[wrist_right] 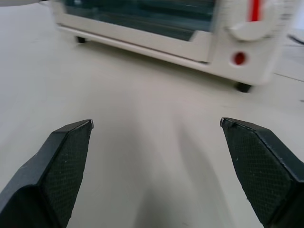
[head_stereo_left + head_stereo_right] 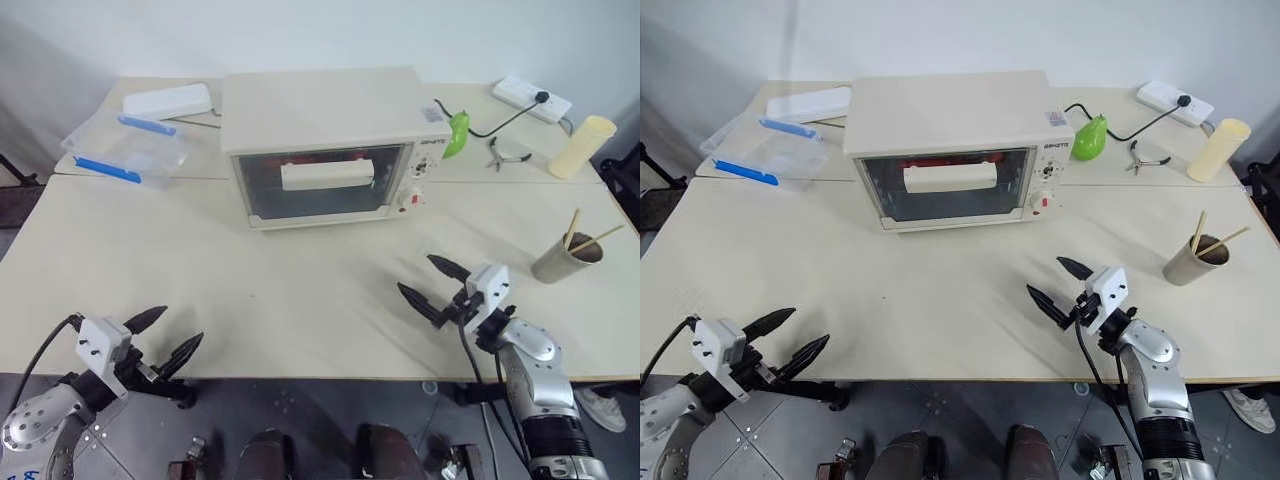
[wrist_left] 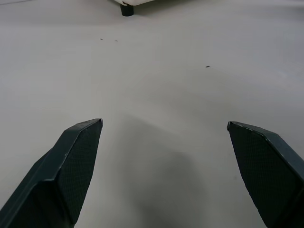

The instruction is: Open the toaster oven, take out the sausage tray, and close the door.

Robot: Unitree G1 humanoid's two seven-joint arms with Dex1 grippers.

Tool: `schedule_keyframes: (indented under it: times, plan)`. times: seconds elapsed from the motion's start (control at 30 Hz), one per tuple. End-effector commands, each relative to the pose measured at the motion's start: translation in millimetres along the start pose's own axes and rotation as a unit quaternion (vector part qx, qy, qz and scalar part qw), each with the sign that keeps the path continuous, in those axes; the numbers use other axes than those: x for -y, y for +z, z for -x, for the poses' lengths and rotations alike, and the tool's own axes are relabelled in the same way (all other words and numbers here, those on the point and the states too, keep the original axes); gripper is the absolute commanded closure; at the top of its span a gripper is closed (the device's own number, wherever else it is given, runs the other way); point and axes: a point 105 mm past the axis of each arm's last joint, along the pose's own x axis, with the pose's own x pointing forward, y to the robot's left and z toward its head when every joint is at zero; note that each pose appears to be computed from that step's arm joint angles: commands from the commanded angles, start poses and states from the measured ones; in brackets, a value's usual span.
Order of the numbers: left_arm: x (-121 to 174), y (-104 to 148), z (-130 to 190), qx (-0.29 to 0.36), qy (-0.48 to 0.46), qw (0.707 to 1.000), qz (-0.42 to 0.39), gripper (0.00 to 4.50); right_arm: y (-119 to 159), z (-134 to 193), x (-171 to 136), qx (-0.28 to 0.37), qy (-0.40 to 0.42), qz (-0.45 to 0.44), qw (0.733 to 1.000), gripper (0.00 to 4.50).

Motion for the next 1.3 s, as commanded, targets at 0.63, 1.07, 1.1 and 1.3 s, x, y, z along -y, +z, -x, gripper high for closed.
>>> schedule_keyframes:
  times: [0.63, 1.07, 1.1, 1.3]
  plan:
    - [-14.2, 96.9, -20.8, 0.184, -0.042, 0.979, 0.077, 0.04, 108.4, -107.7, 3.2, 0.13, 0.074, -0.067, 0.986, 0.0]
    - [-10.1, 82.6, -24.2, 0.161, -0.032, 0.982, 0.093, 0.04, 112.7, -89.8, -55.7, 0.156, 0.245, 0.011, 0.957, 0.0]
    - [-11.5, 84.0, -25.2, 0.166, -0.03, 0.981, 0.095, 0.04, 106.8, -85.1, -60.7, 0.145, 0.256, 0.027, 0.955, 0.0]
    - [-33.9, 107.6, -30.3, 0.24, 0.001, 0.964, 0.117, 0.58, 81.8, -69.4, -65.1, 0.115, 0.259, 0.111, 0.953, 0.0]
